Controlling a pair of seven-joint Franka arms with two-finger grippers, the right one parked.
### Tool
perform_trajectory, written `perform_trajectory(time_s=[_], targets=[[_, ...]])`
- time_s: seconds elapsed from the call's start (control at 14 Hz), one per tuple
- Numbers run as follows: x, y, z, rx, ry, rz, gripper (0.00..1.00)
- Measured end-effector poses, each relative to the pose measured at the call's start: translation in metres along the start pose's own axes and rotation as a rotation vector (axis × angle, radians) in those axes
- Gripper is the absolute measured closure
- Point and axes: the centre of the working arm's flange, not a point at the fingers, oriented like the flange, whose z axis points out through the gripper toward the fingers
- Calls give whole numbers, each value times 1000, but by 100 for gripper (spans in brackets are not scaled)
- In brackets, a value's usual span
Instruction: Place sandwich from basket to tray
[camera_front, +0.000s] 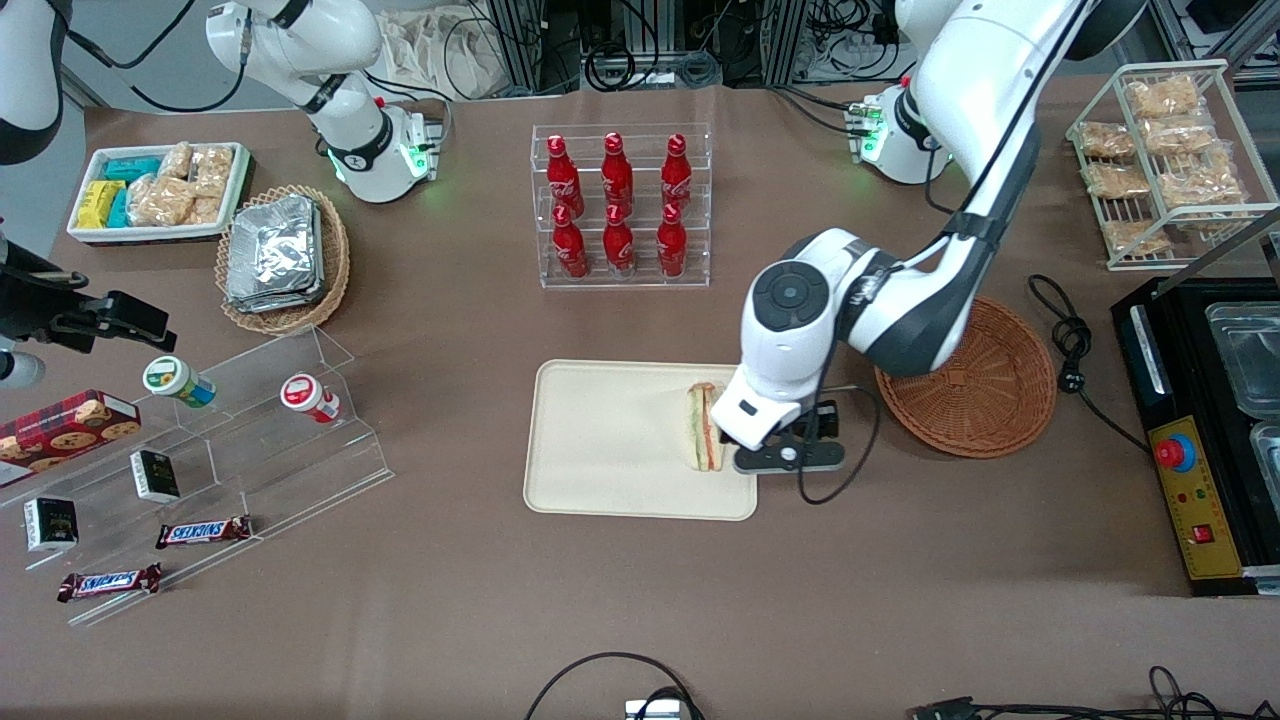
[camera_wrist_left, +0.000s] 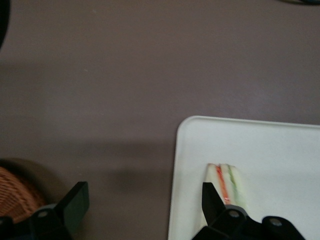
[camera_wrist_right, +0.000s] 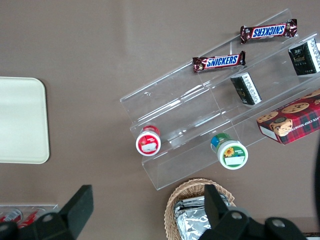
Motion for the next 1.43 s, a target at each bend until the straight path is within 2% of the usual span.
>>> perform_trajectory(time_s=[0.14, 0.36, 0.79, 0.93, 1.21, 1.43], targets=[[9, -23, -10, 38, -4, -37, 0], [26, -67, -32, 66, -9, -125, 0], [40, -112, -55, 87, -7, -209, 0], [44, -128, -59, 91, -19, -246, 0], [49, -157, -84, 62, -20, -249, 0], [51, -213, -108, 18, -49, -217, 0]])
